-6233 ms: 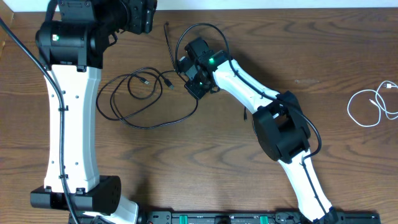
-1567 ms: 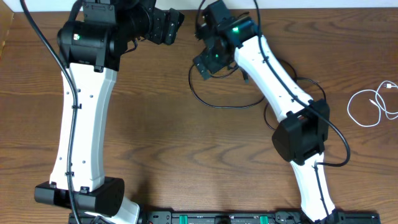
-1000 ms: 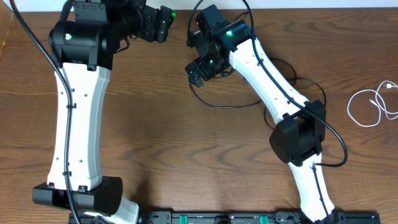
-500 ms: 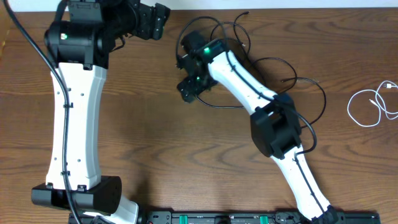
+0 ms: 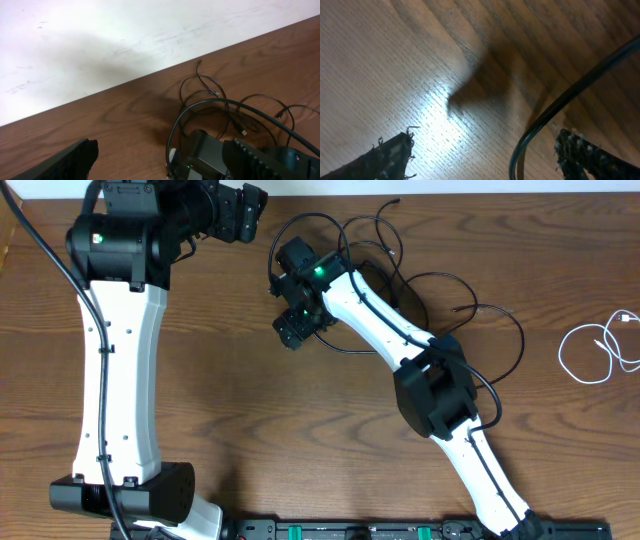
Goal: Untangle cables
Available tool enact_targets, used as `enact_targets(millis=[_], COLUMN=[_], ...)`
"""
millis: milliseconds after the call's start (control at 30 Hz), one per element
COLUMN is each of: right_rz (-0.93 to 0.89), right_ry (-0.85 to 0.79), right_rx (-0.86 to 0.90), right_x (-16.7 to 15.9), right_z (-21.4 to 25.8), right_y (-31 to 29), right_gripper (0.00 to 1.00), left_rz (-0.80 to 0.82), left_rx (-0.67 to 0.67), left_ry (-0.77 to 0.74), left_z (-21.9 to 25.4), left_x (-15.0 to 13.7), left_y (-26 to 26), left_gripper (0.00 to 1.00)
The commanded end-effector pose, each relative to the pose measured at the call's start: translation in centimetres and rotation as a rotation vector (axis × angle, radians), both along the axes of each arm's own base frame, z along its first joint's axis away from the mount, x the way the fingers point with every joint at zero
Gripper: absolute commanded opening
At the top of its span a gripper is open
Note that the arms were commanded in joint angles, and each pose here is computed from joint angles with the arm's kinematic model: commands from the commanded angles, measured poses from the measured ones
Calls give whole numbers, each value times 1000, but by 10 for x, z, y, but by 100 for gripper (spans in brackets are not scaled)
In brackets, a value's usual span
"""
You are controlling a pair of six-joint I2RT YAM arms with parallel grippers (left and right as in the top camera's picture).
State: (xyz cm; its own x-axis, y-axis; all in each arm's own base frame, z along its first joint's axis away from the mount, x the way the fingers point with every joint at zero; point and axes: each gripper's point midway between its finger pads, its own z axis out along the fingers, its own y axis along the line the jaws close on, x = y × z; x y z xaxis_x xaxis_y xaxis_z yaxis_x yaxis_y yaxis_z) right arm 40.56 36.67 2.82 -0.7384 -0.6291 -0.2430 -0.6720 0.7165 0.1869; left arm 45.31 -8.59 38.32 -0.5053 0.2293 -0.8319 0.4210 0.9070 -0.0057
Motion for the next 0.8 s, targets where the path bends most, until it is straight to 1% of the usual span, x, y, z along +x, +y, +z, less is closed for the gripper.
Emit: enact_targets(millis=[0,167,400,667,767], right_rz=[-9,-25,-33,-40,-41], right_ry=[12,12,9,6,9], right_rx=[-9,-6,-19,-34,-42], right_x=[1,4,6,8,7], right_z=[-12,-12,-13,-13,-16], right_y=[0,-2,-7,-12,-13], right_gripper=[89,80,79,73,73], left_rz=[4,4,4,4,4], left_rx=[8,7,7,6,7], left_ry=[-35,-49,-56,-56,-55], left_z=[13,19,22,22,22], left_x=[-8,-12,-14,-15,-15], left_y=[3,4,4,4,4], left_gripper=[84,84,84,84,84])
